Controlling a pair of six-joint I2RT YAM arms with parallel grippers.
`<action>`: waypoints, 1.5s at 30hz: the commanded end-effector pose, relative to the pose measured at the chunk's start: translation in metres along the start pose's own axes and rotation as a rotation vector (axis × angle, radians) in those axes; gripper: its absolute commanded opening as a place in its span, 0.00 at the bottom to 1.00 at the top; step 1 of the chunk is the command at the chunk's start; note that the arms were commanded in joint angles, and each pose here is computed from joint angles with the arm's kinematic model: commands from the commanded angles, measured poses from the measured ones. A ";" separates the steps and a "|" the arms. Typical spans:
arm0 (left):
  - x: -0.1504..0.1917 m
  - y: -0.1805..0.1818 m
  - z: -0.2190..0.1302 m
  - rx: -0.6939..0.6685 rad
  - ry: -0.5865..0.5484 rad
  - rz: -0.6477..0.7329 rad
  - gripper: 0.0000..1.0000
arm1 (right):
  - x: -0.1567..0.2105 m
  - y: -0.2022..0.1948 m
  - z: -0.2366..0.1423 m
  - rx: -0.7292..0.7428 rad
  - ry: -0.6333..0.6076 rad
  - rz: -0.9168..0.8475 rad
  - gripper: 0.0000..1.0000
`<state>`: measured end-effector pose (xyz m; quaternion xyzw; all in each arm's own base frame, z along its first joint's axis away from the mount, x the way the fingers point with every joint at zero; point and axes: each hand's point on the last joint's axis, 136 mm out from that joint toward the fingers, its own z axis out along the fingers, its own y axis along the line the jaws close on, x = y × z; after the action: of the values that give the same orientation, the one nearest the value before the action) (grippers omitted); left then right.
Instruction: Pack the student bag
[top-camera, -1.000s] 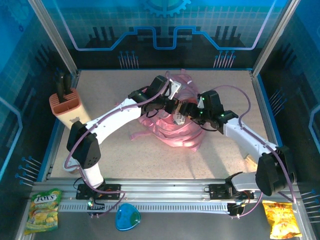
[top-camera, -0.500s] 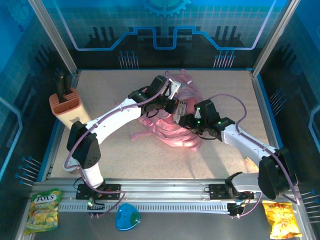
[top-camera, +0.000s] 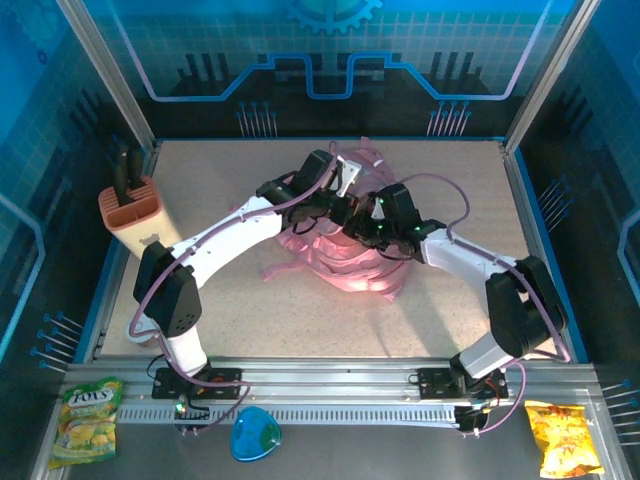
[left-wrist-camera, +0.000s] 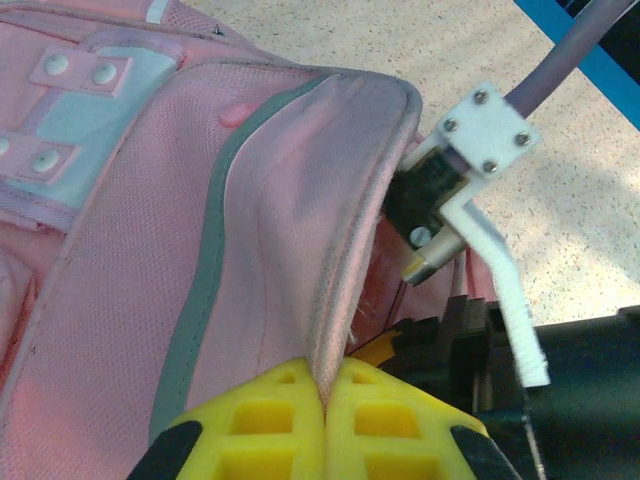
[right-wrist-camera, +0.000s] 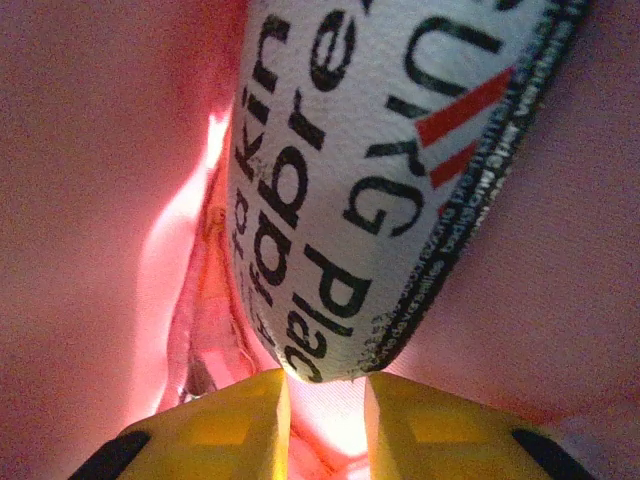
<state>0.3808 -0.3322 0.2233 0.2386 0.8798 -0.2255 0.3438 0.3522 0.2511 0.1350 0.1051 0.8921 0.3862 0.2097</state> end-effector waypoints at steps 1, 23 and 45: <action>-0.035 -0.025 -0.030 0.087 -0.128 0.004 0.04 | -0.024 0.034 -0.003 -0.126 -0.082 -0.054 0.26; 0.042 0.051 -0.026 0.026 -0.029 -0.409 0.64 | 0.013 -0.069 -0.124 0.176 -0.296 -0.017 0.76; 0.091 0.102 0.023 0.020 0.077 -0.875 0.38 | 0.026 -0.018 -0.086 0.167 -0.232 -0.099 0.79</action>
<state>0.3858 -0.2342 0.1106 -0.1346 0.9190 -0.3212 0.1849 0.2845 0.1855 0.1542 0.1219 0.9010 0.2842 0.3041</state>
